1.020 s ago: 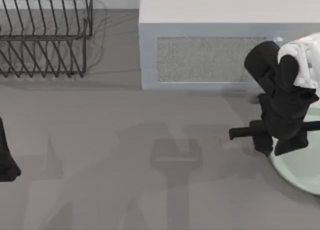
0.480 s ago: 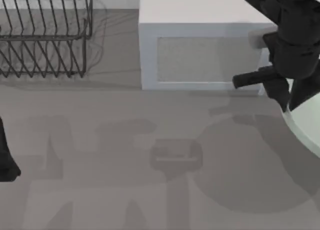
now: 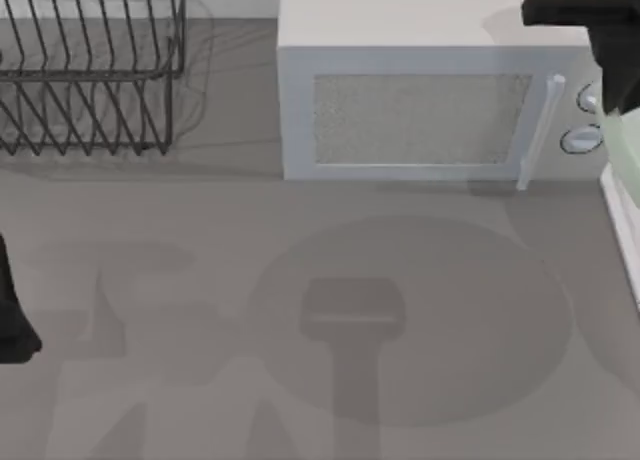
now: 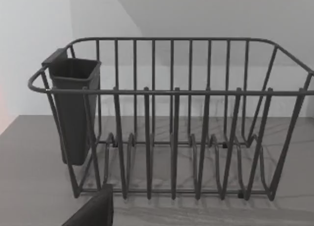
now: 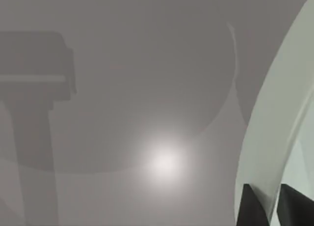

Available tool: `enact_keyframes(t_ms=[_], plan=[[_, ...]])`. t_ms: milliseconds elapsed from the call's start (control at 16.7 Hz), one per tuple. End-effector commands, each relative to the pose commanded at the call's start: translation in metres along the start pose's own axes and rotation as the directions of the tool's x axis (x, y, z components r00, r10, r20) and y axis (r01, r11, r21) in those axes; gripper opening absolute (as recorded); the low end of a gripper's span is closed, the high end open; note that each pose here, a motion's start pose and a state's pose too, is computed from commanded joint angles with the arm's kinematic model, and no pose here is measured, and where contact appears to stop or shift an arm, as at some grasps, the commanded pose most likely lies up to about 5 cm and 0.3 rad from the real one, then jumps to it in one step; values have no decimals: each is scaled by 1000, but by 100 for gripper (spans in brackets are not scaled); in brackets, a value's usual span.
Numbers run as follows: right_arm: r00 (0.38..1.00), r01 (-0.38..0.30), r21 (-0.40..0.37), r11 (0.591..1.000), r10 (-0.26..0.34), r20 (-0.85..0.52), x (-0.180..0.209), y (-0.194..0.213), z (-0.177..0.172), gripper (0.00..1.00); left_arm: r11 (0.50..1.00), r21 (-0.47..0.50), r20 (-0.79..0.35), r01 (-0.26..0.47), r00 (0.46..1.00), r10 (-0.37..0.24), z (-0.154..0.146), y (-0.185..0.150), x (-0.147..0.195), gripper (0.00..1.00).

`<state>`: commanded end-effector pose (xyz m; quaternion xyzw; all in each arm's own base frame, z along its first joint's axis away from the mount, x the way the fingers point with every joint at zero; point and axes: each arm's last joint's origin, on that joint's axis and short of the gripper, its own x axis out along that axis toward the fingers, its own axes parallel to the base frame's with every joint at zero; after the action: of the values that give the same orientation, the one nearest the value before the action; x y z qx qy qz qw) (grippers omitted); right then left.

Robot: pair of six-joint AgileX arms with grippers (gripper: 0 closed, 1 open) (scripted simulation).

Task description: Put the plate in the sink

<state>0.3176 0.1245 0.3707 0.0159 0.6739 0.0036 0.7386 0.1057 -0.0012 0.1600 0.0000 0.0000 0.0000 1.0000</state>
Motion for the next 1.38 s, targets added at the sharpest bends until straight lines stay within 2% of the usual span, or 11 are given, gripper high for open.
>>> enact_keyframes(t_ms=[360,480,720,900,1140,1380], plan=[[1000,-2,0,1000,2,2,0,1,1,0,1000,0,0,0,1000,0,0,0,0,100],[1000,5,22,1000,-5,21,1,-6,11,0,1000,0,0,0,1000,0,0,0,0,100],[996,35,106,994,-43,78,14,-46,61,0,1000,0,0,0,1000,0,0,0,0,100],[993,62,143,988,-75,86,41,-91,105,0,1000,0,0,0,1000,0,0,0,0,100],[997,72,92,993,-73,9,106,-135,148,0,1000,0,0,0,1000,0,0,0,0,100],[996,38,7,999,-37,-76,158,-156,164,0,1000,0,0,0,1000,0,0,0,0,100]])
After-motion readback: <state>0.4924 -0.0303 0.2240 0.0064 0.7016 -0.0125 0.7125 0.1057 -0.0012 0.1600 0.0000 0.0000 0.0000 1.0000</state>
